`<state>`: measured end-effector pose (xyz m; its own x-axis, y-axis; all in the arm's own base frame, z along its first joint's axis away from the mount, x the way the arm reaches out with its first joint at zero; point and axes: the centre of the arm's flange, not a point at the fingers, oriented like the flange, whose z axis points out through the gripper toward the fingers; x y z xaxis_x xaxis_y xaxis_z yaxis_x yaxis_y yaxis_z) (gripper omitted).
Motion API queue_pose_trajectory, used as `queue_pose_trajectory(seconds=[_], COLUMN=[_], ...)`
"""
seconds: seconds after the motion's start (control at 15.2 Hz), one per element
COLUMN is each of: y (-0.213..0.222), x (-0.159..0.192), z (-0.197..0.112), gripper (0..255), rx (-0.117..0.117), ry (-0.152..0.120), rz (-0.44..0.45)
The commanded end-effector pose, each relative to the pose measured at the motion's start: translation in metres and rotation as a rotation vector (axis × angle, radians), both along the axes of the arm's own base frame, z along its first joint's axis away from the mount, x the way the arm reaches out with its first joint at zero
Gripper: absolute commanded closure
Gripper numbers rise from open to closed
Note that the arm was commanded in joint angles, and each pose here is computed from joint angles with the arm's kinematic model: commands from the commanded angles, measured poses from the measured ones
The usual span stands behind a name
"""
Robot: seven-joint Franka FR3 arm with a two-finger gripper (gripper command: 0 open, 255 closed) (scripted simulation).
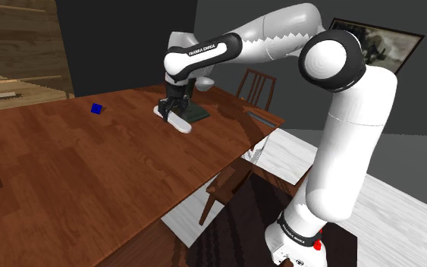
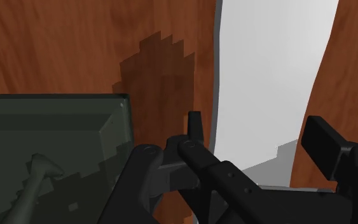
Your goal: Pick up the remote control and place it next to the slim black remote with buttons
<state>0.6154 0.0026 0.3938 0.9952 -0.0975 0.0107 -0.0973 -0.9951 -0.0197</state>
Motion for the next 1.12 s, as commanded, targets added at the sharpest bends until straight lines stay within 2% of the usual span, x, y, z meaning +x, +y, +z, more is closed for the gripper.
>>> queue_pose_trajectory(seconds=[0.0, 0.2, 1.06], y=[0.000, 0.000, -0.154], x=[0.000, 0.000, -0.076], z=[0.011, 0.024, 0.025], gripper=[255, 255, 255], rx=[0.000, 0.000, 0.000], ry=[0.000, 0.000, 0.000], rz=[0.000, 0.000, 0.000])
